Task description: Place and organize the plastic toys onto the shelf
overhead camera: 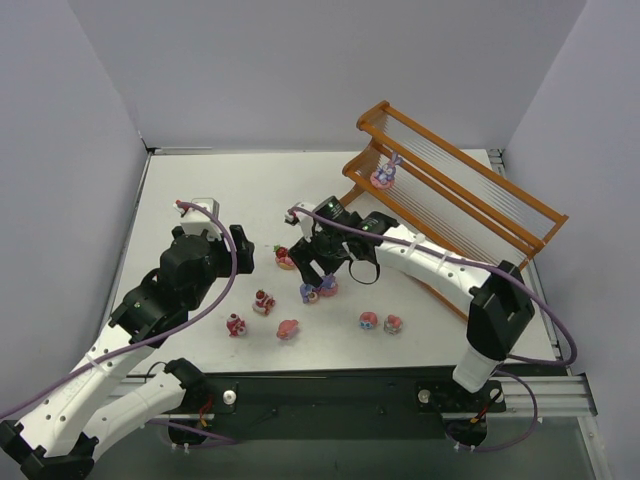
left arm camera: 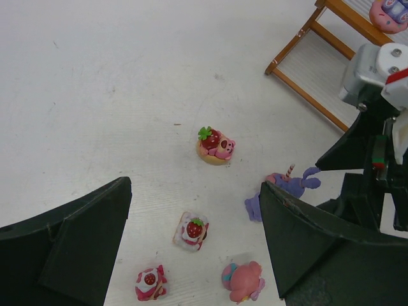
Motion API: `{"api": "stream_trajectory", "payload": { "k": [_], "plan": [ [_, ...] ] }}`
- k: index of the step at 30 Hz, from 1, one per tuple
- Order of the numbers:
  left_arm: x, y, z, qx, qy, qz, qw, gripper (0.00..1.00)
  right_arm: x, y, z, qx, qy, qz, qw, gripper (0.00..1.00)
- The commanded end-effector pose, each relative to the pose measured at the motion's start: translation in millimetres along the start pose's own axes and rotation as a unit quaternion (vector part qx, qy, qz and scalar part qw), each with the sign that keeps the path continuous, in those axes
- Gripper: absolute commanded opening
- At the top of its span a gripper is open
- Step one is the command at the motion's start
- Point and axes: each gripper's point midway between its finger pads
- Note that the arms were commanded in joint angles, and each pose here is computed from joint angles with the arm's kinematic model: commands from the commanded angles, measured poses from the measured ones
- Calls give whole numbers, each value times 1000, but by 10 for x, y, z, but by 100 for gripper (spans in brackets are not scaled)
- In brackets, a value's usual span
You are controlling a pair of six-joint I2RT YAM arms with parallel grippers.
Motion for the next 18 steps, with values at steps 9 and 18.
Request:
{"api": "stream_trajectory", "payload": {
  "k": [9, 18],
  "plan": [
    [115, -6, -14, -7, 8, -17, 1000, 91, -181, -6, 286, 72, -156, 26, 985, 71],
    [127, -4, -9, -6, 6, -20, 1000, 91, -276, 337, 204, 25, -201, 47, 978, 63]
  ]
}}
Point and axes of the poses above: each gripper's point midway between its finger pads, its own y axis out along the fingers, its own z axis along the line the jaws close on, x = y × z, and after that the axes turned 7 degrees about y, right-handed
